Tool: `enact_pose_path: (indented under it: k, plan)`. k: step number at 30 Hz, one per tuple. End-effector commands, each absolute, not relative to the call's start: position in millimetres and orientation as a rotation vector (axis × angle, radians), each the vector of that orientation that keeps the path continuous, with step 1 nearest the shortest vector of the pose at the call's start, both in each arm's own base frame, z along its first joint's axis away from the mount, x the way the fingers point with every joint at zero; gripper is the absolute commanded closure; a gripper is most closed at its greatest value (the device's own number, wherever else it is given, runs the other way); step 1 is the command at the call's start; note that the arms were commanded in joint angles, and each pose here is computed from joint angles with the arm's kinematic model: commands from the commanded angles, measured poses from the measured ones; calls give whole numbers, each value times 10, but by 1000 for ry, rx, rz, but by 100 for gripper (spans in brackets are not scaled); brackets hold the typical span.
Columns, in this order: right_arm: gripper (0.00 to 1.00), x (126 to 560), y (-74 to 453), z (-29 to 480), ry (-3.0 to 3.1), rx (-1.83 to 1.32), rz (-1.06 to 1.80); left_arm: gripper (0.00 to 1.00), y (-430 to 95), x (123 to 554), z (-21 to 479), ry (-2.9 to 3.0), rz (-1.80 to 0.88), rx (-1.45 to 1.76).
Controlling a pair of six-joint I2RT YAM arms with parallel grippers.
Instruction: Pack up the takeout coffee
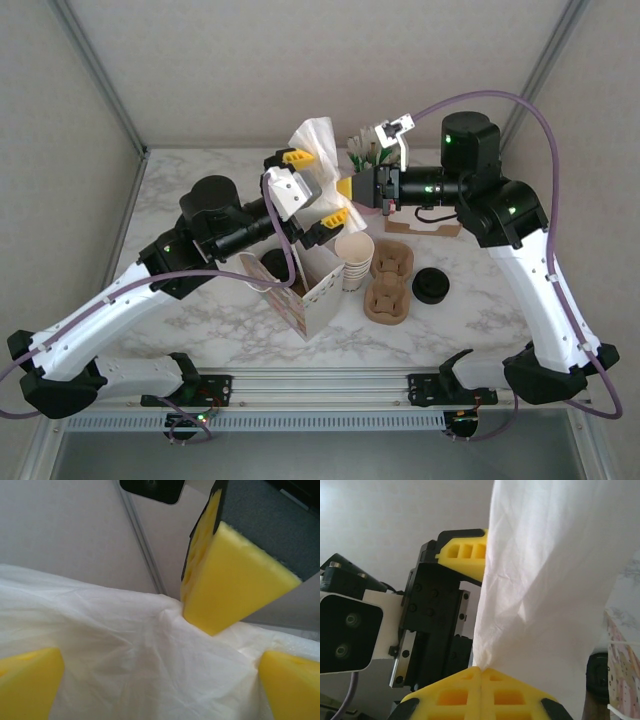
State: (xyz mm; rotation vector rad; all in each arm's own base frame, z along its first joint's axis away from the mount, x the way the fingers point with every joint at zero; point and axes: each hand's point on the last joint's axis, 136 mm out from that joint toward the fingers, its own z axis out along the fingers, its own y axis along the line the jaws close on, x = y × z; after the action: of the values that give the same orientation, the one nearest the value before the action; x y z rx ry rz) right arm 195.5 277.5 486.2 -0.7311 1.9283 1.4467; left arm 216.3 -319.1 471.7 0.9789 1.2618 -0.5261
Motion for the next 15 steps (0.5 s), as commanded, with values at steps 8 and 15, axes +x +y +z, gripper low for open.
enact_pose_path:
  k: [8,15]
  plan:
    - [100,1733,2804,5124,1820,-822,1508,0,-3212,2089,4756,1239,-617,957]
    - [100,1764,2821,5120,1819,-821,1495,9,-3222,2092,4753,1239,-619,958]
